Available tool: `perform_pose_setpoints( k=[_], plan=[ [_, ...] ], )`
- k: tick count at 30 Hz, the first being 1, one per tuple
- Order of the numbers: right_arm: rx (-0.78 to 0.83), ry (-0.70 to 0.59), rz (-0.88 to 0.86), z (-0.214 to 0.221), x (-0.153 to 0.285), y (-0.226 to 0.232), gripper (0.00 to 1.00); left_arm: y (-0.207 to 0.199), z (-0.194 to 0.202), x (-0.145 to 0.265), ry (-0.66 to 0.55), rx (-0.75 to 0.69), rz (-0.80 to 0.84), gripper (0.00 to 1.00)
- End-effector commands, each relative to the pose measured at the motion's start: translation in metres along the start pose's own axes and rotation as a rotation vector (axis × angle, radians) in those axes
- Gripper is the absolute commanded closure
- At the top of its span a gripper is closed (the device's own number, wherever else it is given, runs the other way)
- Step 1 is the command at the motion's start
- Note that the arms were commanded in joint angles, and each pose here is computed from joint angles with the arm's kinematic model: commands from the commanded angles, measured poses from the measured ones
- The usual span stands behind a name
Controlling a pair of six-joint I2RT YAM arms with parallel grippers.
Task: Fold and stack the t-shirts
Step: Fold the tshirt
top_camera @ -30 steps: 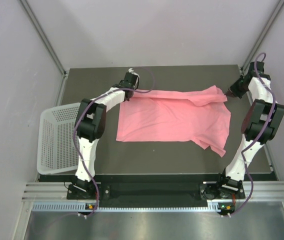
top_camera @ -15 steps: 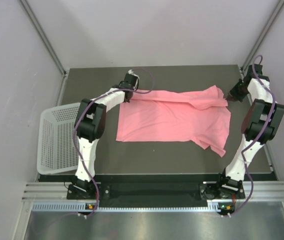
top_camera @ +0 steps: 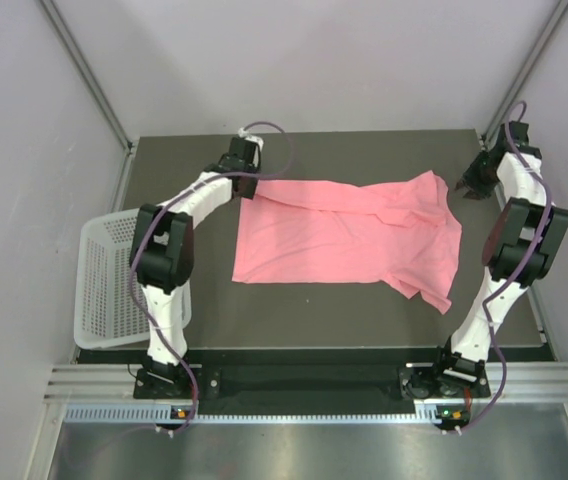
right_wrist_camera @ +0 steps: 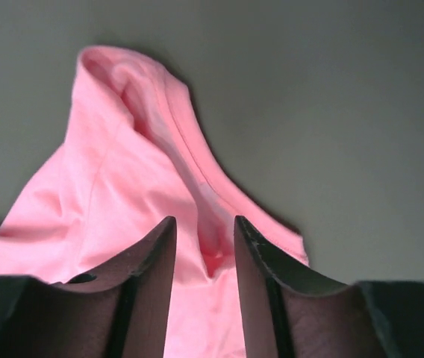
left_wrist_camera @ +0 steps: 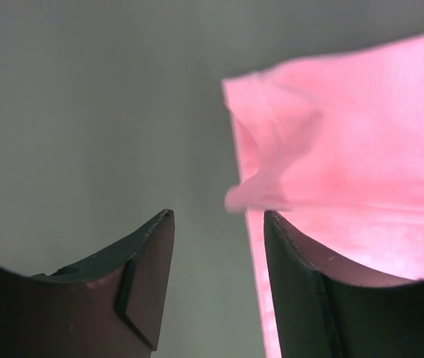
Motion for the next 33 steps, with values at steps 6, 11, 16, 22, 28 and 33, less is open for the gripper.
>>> perform_pose_setpoints(
  k=[6,11,16,22,28,33],
  plan=[
    [0.191,-0.187,-0.157,-0.048,-0.004,0.052,0.53,0.02,-0.077,0.052,-0.238,0.174,0.152,0.41],
    [0.203,-0.193,-0.2,-0.054,-0.017,0.073,0.51,0.013,-0.051,0.044,-0.183,0.204,0.176,0.42],
    [0.211,-0.215,-0.243,-0.06,-0.031,0.086,0.54,0.013,-0.054,0.013,-0.096,0.24,0.111,0.48],
    [0.233,-0.202,-0.23,-0.056,-0.049,0.096,0.57,0.003,-0.059,0.004,-0.089,0.321,0.18,0.49],
    [0.248,-0.191,-0.221,-0.053,-0.065,0.096,0.58,-0.013,-0.04,-0.01,-0.007,0.377,0.24,0.53],
    [0.248,-0.18,-0.212,-0.05,-0.081,0.097,0.59,-0.02,-0.023,-0.016,0.053,0.418,0.25,0.55]
  ],
)
Point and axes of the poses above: each gripper's point midway between its finger pads, its own x axis back along the fingers, its own y axis along the line the jaws close on, z = x × y, the point moved 4 cm from there along x, back along the fingers, and after that the axes turned 7 degrees about x, right-handed, at the moved point
